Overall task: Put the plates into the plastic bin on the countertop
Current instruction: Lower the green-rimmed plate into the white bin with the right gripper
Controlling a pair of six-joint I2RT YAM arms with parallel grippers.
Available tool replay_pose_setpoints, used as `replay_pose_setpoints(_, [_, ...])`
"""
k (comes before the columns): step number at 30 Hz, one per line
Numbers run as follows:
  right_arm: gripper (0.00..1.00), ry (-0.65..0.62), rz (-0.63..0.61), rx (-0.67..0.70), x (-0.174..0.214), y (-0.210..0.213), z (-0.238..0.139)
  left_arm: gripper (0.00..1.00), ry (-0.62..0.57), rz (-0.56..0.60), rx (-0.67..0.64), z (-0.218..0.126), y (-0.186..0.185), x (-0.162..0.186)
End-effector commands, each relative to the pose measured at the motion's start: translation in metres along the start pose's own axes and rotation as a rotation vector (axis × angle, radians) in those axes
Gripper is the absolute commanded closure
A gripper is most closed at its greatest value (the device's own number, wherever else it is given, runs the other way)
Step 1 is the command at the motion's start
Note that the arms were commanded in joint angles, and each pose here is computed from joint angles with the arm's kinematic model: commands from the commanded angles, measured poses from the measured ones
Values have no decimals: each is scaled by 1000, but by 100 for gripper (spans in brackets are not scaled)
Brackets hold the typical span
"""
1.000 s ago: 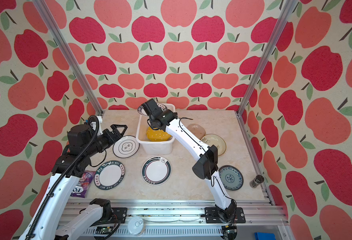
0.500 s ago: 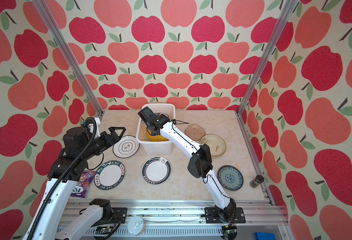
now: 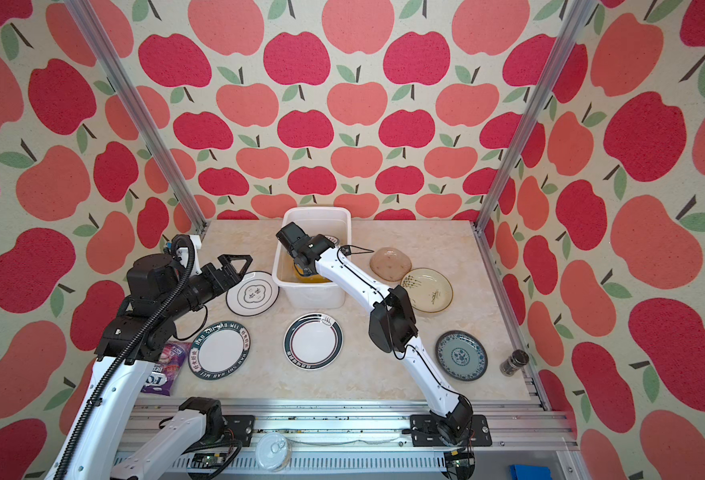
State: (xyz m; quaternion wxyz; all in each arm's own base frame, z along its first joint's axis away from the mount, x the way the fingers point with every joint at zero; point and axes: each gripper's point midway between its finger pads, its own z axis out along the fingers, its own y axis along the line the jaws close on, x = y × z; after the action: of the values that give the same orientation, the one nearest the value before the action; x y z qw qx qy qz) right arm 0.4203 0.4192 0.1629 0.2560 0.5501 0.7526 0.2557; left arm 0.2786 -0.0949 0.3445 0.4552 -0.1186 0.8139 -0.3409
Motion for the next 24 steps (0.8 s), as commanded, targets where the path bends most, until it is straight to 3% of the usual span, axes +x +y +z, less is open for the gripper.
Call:
replay_pose_setpoints(1, [100, -18, 396, -19, -7, 7, 1, 1, 14, 23, -3, -3, -2, 0])
replay_pose_setpoints(24, [92, -42, 375, 28, -8, -10, 40, 1, 27, 41, -15, -6, 0, 3])
